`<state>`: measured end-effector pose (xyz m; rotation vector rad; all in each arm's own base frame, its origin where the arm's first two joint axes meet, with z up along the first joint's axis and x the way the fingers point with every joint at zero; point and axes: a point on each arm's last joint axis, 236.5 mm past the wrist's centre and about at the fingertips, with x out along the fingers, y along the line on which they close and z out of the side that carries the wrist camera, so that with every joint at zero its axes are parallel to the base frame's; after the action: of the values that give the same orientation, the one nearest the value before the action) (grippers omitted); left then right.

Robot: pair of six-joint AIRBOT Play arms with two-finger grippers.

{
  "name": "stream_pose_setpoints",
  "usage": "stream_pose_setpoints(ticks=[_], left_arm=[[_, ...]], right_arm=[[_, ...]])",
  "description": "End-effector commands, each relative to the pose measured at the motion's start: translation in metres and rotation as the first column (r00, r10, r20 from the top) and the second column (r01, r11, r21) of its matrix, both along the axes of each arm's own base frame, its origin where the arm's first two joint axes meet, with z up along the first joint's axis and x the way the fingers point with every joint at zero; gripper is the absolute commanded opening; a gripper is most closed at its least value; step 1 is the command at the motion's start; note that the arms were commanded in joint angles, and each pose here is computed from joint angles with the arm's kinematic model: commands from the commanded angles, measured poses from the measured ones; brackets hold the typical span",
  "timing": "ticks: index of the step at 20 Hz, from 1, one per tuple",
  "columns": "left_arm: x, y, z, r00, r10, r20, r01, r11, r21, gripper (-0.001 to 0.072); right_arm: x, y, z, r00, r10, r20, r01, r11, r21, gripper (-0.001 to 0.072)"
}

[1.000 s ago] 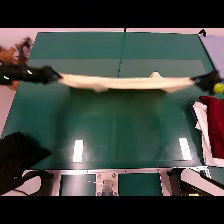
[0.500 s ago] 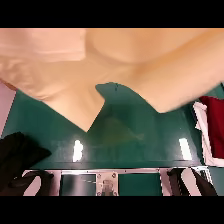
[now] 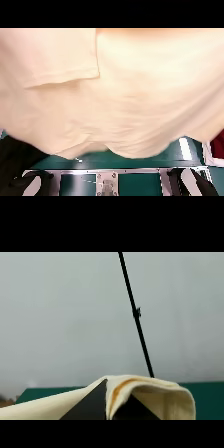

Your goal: Fold the shirts.

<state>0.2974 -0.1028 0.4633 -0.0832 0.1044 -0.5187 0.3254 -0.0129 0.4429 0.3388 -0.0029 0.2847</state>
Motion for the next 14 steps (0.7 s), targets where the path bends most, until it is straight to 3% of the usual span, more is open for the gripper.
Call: stream_pose_setpoints(ticks=[1,8,11,14], left_arm=[[0.074,0.007,-0.113,0.957,-0.031,-0.289,0.013,0.998,-0.063,0.0024],[0.217,-0.004,-0.353,0.784,-0.013,-0.621,-0.069,0.992,-0.109,0.0023],[0.256,0.003,-0.406,0.762,0.021,-0.648,-0.156,0.976,-0.152,0.0023],[0.275,0.011,-0.423,0.760,0.055,-0.647,-0.199,0.968,-0.151,0.0023]], right_arm=[[0.063,-0.002,-0.115,0.972,0.089,-0.220,-0.066,0.992,0.107,0.0013],[0.182,-0.004,-0.367,0.766,0.185,-0.615,0.015,0.952,0.305,0.0013],[0.215,-0.010,-0.434,0.699,0.221,-0.680,0.052,0.933,0.357,0.0012],[0.249,-0.016,-0.454,0.708,0.262,-0.656,0.086,0.890,0.448,0.0012]])
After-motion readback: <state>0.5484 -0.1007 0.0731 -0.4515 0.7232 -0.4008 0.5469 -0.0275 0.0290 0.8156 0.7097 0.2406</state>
